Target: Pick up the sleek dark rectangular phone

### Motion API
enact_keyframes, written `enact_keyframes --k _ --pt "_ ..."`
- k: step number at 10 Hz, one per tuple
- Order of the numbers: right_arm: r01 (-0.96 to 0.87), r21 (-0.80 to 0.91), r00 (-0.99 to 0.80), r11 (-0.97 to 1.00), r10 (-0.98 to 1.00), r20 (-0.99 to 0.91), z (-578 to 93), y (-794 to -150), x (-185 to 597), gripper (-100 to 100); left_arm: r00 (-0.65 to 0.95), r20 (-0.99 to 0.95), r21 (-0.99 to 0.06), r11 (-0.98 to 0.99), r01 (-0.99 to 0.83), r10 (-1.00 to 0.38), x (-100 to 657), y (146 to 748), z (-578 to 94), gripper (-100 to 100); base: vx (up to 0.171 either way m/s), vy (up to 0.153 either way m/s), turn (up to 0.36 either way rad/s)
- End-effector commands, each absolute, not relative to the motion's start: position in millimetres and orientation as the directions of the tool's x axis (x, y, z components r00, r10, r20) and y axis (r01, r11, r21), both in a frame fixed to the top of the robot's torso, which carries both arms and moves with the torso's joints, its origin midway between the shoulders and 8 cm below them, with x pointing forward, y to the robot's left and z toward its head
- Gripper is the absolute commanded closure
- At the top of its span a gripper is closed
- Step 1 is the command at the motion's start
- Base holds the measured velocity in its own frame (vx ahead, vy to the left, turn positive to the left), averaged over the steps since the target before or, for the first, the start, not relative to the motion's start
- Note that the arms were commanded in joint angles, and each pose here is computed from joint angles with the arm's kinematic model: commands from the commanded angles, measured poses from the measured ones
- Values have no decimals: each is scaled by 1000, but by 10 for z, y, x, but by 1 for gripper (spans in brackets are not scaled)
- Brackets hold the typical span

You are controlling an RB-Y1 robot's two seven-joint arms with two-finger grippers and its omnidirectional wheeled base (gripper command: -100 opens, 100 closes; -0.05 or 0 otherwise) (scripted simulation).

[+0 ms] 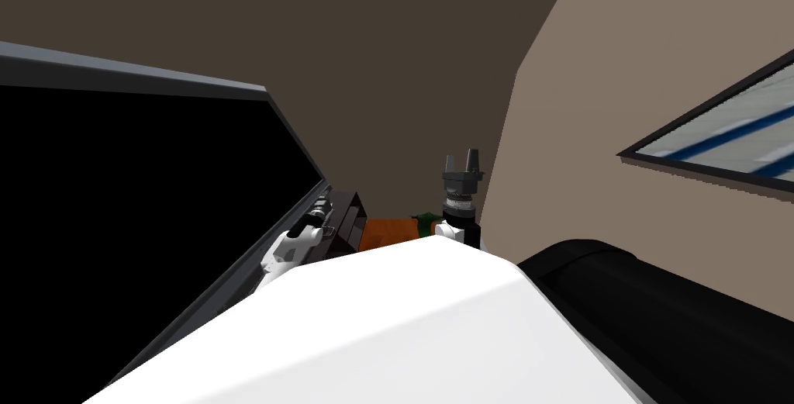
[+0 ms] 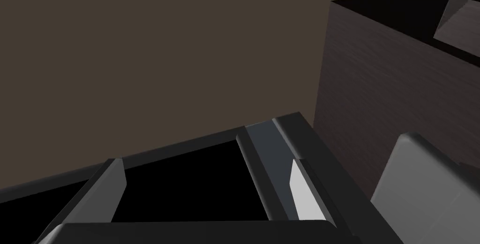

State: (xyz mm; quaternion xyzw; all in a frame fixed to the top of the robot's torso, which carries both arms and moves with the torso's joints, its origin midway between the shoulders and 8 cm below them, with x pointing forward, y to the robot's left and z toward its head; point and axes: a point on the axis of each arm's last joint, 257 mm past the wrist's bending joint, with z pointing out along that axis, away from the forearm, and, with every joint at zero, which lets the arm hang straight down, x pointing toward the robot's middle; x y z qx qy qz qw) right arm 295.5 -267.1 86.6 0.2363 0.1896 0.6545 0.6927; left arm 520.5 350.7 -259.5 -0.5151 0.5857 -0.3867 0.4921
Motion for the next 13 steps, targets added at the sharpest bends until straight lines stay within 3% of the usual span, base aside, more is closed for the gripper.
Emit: enact_keyframes --k 1,7,13 --pt "-817 576 71 32 996 47 866 -2671 2955 0 26 -245 -933 229 -276 -969 5138 3772 -2731 -100 115 78 -12" --pt "-817 576 71 32 996 47 866 -2671 2955 0 40 -412 -818 351 -455 -910 4843 4592 -3146 -100 86 37 -2" --pt "-817 576 71 32 996 47 866 -2671 2955 0 21 -542 -628 388 -674 -840 4328 5462 -3586 -100 99 9 11"
